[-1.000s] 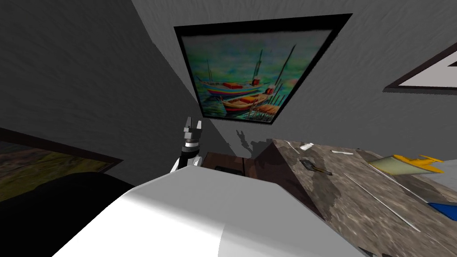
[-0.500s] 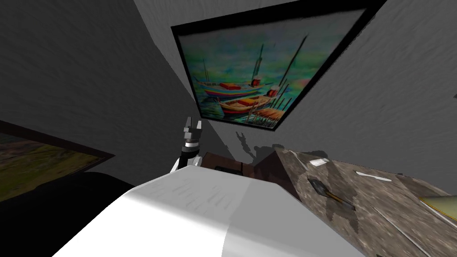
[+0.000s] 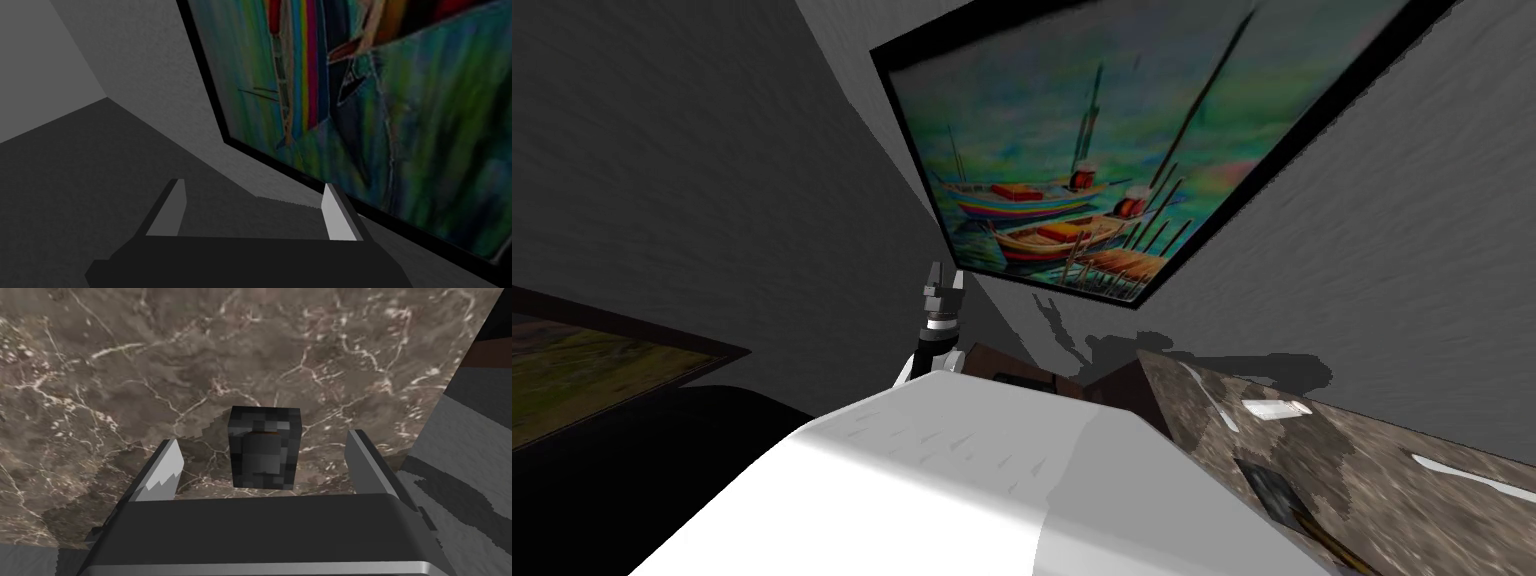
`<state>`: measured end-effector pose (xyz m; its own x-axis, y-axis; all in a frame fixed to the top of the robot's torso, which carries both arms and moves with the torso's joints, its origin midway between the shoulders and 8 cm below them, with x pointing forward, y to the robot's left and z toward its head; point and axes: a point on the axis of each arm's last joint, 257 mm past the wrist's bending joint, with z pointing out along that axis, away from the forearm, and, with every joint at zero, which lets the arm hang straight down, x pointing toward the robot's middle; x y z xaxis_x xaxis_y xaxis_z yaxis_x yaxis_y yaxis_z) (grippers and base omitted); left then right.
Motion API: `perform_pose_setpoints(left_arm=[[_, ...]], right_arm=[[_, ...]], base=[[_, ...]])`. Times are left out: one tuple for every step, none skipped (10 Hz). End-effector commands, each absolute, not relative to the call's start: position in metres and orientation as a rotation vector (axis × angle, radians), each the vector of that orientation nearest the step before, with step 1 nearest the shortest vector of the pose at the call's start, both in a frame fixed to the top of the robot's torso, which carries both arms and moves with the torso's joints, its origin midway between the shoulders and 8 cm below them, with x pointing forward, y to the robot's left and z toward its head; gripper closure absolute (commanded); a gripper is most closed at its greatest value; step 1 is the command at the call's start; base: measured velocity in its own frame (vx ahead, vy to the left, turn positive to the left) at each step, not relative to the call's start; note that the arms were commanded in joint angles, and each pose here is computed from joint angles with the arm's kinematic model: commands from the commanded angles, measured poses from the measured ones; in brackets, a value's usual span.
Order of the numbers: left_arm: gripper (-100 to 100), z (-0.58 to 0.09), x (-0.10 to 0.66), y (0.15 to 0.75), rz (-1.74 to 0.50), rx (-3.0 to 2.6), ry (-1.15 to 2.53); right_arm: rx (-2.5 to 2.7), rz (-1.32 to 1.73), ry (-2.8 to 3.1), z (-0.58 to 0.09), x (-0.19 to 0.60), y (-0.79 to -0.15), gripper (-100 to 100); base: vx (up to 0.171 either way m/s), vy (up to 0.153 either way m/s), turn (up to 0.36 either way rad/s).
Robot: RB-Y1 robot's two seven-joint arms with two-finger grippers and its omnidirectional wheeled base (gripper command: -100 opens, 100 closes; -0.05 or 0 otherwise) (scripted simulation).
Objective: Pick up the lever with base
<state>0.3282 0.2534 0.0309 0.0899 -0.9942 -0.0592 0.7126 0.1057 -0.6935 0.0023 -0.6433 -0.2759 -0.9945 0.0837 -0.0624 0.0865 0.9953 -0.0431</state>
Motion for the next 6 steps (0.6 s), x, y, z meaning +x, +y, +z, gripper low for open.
perform_pose_setpoints(left_arm=[[0, 0.031, 0.328, 0.253, -1.379, -0.577, 0.610], [0, 0.031, 0.328, 0.253, -1.379, -0.577, 0.610], [0, 0.031, 0.328, 0.253, -1.379, -0.577, 0.610], [0, 0.031, 0.328, 0.253, -1.379, -0.577, 0.610], [0, 0.031, 0.328, 0.253, -1.379, -0.577, 0.610], [0, 0.031, 0.328, 0.253, -1.379, -0.577, 0.610]], right_arm=[[0.131, -0.070, 3.077, -0.276, 0.002, -0.643, 0], [0.127, -0.070, 3.073, -0.286, 0.004, -0.644, -100], [0.124, -0.070, 3.069, -0.293, 0.006, -0.645, -100], [0.123, -0.070, 3.066, -0.298, 0.007, -0.646, -100], [0.122, -0.068, 3.068, -0.293, 0.006, -0.646, -100], [0.123, -0.070, 3.068, -0.294, 0.006, -0.646, 100]], base=[[0.018, -0.009, 0.003], [0.000, 0.000, 0.000], [-0.014, 0.005, -0.017], [-0.020, 0.006, -0.013], [-0.009, 0.003, -0.002], [0.000, 0.000, 0.000]])
